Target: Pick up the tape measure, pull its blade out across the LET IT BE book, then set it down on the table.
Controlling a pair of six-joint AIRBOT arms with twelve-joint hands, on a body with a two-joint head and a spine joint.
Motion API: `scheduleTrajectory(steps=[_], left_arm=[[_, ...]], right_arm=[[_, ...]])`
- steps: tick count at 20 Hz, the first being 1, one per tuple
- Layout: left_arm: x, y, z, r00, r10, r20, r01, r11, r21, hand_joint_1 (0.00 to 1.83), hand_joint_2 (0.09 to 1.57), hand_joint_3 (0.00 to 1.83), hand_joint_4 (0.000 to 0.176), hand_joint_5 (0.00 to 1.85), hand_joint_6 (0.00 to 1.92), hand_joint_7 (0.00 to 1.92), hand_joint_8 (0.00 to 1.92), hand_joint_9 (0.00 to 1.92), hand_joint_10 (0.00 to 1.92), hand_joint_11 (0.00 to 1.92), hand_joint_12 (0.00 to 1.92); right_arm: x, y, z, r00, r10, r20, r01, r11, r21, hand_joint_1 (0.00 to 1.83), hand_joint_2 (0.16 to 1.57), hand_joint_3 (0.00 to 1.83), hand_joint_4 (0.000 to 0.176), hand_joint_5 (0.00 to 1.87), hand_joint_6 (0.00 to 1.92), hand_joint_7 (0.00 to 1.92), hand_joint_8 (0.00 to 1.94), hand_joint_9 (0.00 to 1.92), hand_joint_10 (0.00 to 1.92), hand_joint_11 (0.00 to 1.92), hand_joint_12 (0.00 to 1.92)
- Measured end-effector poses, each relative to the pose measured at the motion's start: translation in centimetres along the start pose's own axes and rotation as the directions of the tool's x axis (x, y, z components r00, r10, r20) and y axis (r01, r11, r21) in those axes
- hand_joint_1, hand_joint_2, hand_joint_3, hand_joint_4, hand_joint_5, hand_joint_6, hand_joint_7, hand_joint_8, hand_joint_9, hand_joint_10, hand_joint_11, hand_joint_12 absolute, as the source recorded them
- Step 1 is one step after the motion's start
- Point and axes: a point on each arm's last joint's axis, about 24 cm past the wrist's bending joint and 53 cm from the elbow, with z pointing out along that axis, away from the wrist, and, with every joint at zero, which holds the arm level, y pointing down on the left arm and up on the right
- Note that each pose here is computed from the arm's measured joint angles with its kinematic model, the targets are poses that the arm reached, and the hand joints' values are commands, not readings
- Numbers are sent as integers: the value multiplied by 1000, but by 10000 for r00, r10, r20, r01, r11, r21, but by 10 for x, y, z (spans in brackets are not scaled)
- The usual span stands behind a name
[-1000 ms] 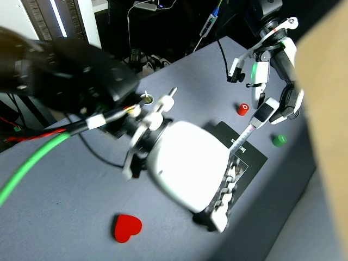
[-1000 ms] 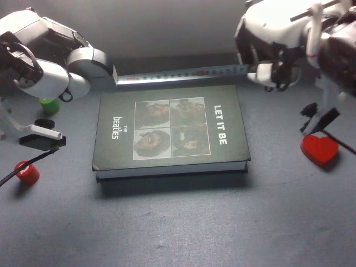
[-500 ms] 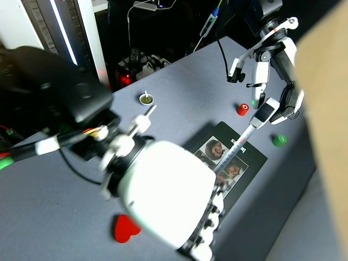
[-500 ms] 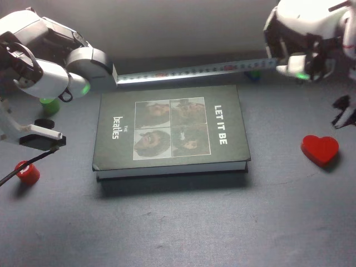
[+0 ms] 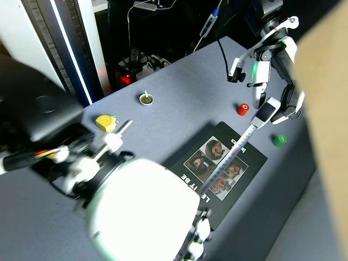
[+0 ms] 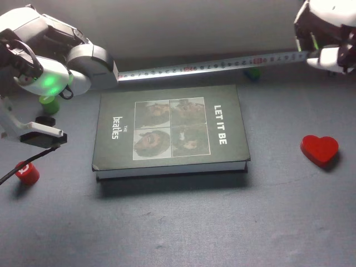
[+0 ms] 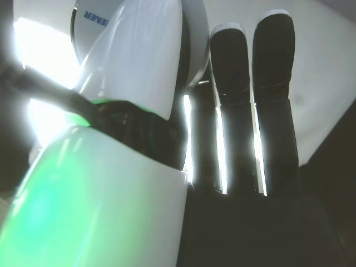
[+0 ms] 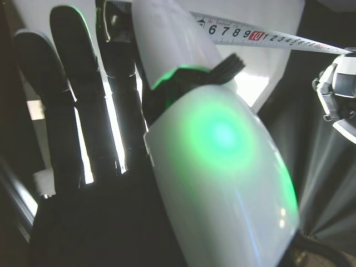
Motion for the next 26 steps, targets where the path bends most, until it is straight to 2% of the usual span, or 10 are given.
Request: scheduleTrajectory(steps=[5,9,20,26], left_arm=[[1,0,0,10000,0,-19,0,10000,5,1358,1170,1,0,889,1007,783,1243,819,1429,793,1338],[1,0,0,10000,2,-11,-2,10000,2,1358,1170,0,0,900,988,785,1245,811,1438,788,1341],[0,0,0,10000,24,15,-24,10000,8,1360,1165,0,0,894,996,806,1214,827,1421,801,1328],[-8,1,-1,9996,135,268,-135,9999,-12,1360,1166,0,0,890,996,806,1221,825,1420,797,1323]], right_arm=[[2,-6,-2,9998,68,-177,-66,9999,114,1202,1164,0,0,840,1100,953,1165,840,919,691,1352],[-4,-15,-3,10000,4,-77,-2,9996,270,1189,1180,2,0,812,1146,915,1209,807,916,669,1343],[-1,-14,-3,9999,-8,-158,13,9996,282,1197,1176,0,0,810,1139,936,1195,831,928,692,1343],[11,-2,-8,9992,-55,-383,59,9999,103,1197,1176,0,0,810,1142,937,1190,832,927,693,1340]])
